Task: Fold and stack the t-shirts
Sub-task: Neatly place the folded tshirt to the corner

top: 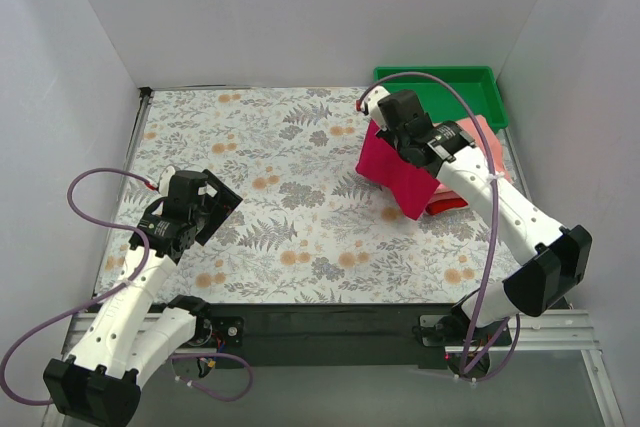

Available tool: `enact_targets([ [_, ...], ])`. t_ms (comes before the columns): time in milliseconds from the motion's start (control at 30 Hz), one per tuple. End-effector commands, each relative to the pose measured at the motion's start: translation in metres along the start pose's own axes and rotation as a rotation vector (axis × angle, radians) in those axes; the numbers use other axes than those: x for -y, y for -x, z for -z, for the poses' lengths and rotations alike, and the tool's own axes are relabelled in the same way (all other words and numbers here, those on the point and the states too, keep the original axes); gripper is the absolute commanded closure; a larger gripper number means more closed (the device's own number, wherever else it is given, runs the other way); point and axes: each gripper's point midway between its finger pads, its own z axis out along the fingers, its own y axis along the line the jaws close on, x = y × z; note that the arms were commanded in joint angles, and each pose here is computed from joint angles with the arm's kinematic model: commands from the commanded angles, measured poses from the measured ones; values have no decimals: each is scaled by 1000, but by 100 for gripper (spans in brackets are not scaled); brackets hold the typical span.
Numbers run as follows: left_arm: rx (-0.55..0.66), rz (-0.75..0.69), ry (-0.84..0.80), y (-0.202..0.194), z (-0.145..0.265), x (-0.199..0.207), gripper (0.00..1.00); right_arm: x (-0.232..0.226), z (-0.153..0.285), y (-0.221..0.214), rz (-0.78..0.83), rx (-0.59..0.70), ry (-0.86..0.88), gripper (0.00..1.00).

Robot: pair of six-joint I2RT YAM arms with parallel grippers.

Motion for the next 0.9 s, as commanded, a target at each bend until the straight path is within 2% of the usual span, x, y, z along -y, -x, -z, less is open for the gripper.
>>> enact_targets([
  [0,19,-12,3,3,-1,0,12,28,29,19,-104,82,-31,99],
  [500,24,-9,-2,6,-1,4,12,71,36,29,-172,107,-60,99],
  [700,12,-10,6,4,-7,5,12,97,13,5,-254,78,-17,99],
  [867,9,-9,11,4,-11,6,12,112,-25,-36,-353,9,56,99],
])
